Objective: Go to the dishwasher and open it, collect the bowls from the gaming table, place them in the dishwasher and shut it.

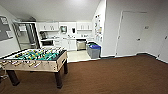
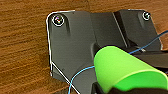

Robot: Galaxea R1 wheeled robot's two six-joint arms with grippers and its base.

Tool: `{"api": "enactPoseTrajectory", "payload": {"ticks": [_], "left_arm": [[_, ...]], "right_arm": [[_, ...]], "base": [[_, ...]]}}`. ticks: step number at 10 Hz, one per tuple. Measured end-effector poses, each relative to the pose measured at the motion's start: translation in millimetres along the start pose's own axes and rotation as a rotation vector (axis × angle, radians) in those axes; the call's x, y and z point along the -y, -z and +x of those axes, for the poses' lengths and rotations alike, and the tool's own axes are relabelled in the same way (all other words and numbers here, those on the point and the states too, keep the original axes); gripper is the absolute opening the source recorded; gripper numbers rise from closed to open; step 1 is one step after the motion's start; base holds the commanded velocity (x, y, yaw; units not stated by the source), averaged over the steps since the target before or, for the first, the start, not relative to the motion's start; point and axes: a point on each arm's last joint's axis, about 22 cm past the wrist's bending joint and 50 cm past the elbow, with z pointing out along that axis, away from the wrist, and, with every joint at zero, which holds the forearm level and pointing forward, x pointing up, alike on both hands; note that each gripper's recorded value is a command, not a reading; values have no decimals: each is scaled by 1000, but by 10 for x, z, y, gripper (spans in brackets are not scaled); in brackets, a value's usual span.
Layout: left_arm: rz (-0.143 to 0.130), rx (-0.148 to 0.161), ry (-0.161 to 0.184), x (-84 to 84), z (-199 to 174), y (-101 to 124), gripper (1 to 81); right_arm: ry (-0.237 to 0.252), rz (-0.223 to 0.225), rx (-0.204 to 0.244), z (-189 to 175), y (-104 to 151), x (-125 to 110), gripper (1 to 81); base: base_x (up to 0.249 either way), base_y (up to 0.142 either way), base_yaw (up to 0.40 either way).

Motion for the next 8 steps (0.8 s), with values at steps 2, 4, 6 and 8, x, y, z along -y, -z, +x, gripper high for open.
{"api": "enactPoseTrajectory", "payload": {"ticks": [2,4,6,8], "left_arm": [[-1,0,0,-8,2,-2,10],[-2,1,0,-12,-3,-3,10],[-2,1,0,-13,-4,-3,10],[-1,0,0,-10,3,-3,10]], "right_arm": [[0,3,0,0,-11,27,10],[1,0,0,-1,-9,12,10],[3,1,1,-5,-13,24,10],[4,4,-2,22,-27,46,10]], "base": [[152,0,0],[152,0,0],[152,0,0],[152,0,0]]}}
